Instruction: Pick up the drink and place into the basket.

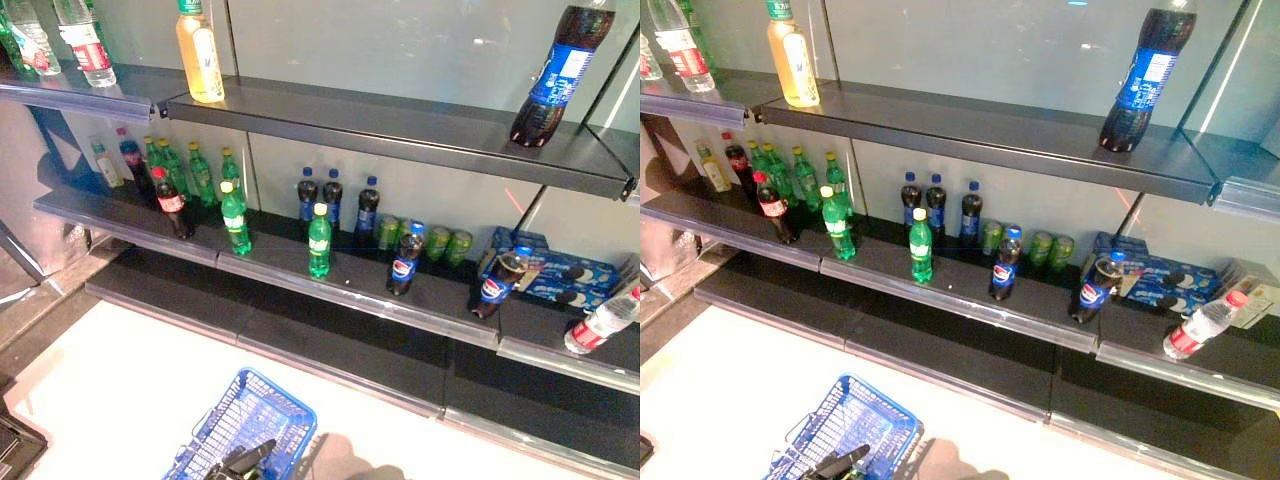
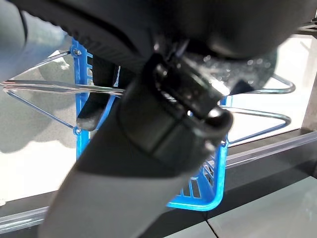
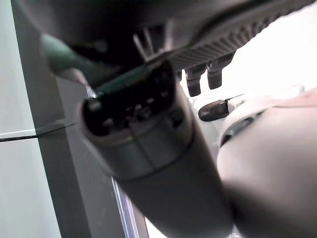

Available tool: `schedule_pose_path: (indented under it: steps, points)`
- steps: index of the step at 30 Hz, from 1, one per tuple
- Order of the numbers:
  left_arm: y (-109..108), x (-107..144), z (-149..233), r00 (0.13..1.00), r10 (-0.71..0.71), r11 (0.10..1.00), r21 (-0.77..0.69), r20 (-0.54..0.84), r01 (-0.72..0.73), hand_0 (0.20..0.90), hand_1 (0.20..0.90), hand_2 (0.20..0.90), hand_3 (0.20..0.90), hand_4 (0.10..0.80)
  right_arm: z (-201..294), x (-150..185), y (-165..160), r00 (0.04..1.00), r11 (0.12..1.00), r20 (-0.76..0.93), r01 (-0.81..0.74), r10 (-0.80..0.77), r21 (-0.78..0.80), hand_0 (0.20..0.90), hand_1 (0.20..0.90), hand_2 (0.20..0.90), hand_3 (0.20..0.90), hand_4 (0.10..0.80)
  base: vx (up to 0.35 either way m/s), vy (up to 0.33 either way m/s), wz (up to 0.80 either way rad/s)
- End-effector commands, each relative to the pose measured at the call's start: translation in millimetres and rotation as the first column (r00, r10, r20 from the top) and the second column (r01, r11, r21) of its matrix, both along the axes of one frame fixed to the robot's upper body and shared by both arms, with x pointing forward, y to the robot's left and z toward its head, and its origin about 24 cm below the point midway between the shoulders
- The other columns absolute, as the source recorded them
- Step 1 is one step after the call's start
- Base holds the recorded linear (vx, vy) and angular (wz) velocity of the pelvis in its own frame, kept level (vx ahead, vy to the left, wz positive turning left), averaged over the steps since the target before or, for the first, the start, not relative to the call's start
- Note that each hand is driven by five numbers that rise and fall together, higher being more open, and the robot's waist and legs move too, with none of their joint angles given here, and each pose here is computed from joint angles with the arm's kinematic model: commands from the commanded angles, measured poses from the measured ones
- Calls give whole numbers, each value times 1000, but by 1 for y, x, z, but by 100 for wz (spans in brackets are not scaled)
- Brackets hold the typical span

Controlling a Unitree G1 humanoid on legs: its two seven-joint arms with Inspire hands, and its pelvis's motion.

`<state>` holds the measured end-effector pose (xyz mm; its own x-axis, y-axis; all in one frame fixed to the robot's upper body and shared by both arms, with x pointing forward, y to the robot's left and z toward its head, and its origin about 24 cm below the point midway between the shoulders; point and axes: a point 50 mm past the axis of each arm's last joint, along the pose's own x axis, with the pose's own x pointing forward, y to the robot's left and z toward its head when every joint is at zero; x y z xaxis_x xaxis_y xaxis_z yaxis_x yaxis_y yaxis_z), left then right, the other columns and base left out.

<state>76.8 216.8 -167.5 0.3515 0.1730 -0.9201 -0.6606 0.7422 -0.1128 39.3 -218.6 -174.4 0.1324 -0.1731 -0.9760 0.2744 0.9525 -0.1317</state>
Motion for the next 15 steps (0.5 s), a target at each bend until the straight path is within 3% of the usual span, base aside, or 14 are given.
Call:
schedule_pose_path:
  steps: [1,5,8,15]
  points:
    - [-9,16,2,994,-100,995,20,47,99,300,300,300,200,100,1,-13,-12,989,995,-136,-72,62,-67,900,900,900,900,800,0,0,0]
    - [-8,17,2,994,-99,995,21,45,98,300,300,300,200,100,2,-13,-15,989,990,-139,-66,49,-123,900,900,900,900,800,0,0,0]
    - [-8,18,2,995,-95,995,22,43,94,300,300,300,200,100,6,-6,-25,994,965,-105,-43,17,-258,900,900,900,900,800,0,0,0]
    - [2,21,5,994,-99,994,40,44,97,300,300,300,200,100,25,47,-50,983,888,183,91,-8,-451,900,900,900,900,800,-7,-20,-2]
